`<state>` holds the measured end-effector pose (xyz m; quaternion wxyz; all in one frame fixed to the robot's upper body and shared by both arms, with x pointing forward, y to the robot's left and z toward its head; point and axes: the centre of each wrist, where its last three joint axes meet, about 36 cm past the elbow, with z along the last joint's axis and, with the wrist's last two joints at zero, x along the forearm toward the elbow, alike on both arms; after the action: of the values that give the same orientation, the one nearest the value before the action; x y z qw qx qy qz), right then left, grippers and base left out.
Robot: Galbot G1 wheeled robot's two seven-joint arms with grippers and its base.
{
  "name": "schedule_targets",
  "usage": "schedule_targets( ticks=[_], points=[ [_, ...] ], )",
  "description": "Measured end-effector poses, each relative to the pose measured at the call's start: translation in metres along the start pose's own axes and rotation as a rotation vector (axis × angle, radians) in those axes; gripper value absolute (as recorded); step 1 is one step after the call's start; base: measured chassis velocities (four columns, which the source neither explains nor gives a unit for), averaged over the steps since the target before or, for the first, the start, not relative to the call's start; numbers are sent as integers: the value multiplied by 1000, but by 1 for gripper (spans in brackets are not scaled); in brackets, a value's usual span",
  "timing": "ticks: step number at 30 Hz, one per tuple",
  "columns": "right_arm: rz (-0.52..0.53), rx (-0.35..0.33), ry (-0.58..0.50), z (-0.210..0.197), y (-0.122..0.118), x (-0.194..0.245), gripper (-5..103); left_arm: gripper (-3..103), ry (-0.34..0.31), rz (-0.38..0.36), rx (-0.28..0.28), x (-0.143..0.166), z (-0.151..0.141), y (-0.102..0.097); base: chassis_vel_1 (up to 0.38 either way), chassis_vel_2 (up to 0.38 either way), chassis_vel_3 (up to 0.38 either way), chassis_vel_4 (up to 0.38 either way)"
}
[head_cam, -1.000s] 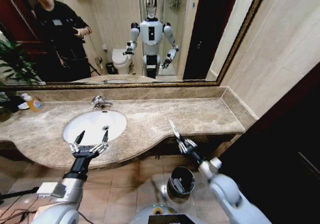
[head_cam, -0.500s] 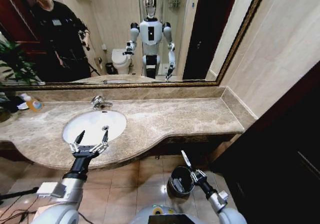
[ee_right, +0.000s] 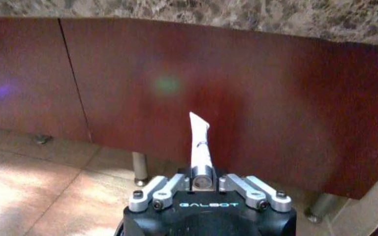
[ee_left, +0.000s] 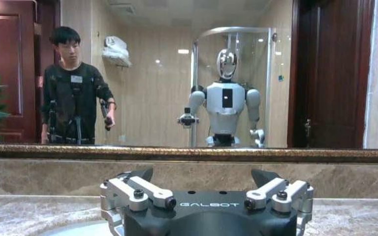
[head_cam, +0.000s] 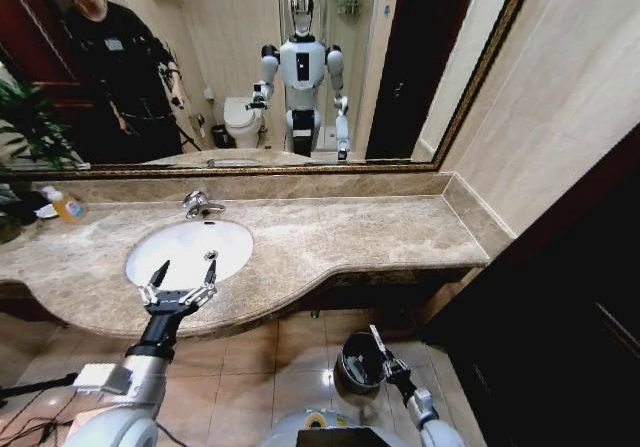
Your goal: Pick up the trash from the sink and place it in the trash bin.
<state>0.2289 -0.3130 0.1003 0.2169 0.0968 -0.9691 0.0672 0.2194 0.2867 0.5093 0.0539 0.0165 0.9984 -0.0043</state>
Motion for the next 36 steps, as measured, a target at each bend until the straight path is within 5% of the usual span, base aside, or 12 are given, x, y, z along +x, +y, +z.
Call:
schedule_targets(
  ticks=[3, 4, 12, 13, 15, 25, 36],
  points=[
    [2, 2, 14, 0, 2, -3, 17, 100, 0, 0, 0, 0, 0, 0, 0, 0, 0, 0],
    [0, 4, 19, 1, 3, -4, 27, 100, 0, 0, 0, 0, 0, 0, 0, 0, 0, 0],
    [3, 2, 18, 0, 13, -10, 49, 100, 0, 0, 0, 0, 0, 0, 0, 0, 0, 0],
    [7, 1, 16, 0, 15, -11, 60, 100, 0, 0, 0, 0, 0, 0, 0, 0, 0, 0],
    [9, -1, 12, -1, 17, -12, 60, 100, 0, 0, 0, 0, 0, 0, 0, 0, 0, 0],
    [10, -12, 0, -5, 25, -11, 99, 100, 0, 0, 0, 0, 0, 0, 0, 0, 0, 0],
    [50, -47, -46, -55, 9, 4, 100, 100, 0, 0, 0, 0, 0, 0, 0, 0, 0, 0]
  ],
)
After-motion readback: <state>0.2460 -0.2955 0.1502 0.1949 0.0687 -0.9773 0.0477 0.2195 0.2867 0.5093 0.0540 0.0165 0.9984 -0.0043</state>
